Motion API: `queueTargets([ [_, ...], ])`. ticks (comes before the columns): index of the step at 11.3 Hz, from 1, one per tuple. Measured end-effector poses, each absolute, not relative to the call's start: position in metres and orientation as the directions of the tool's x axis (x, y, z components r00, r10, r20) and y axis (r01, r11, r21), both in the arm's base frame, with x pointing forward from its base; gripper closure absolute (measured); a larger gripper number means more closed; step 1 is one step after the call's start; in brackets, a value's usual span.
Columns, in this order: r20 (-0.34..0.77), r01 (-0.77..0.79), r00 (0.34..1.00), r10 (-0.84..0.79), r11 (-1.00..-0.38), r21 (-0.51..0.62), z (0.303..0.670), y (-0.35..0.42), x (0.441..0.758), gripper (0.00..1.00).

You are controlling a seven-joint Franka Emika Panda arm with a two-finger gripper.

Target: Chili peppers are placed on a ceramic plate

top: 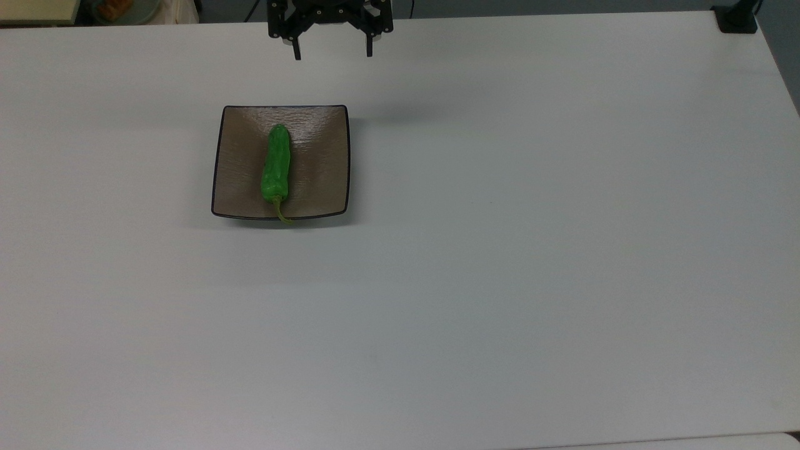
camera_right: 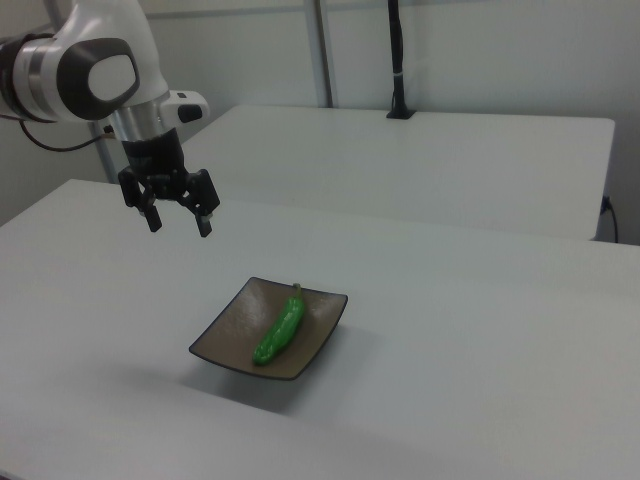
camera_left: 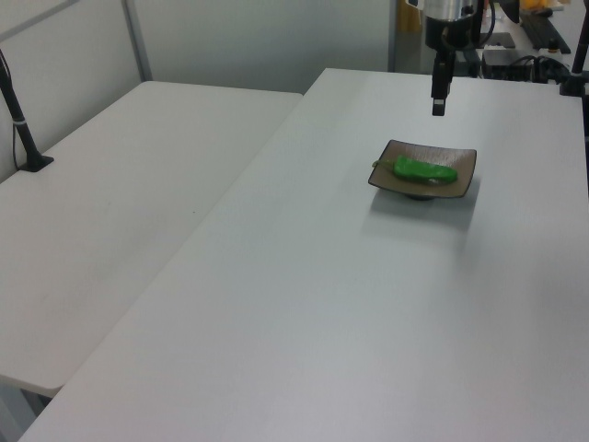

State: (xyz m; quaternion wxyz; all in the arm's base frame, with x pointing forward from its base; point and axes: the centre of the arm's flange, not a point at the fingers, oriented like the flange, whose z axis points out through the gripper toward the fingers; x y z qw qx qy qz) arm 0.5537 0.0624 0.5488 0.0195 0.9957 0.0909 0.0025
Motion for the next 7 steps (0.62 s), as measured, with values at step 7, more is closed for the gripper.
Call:
queueTargets([
  [7, 0.0, 0.121, 0.993, 0.122, -0.992, 0.039, 0.5477, 0.0561, 0.5543, 0.0],
])
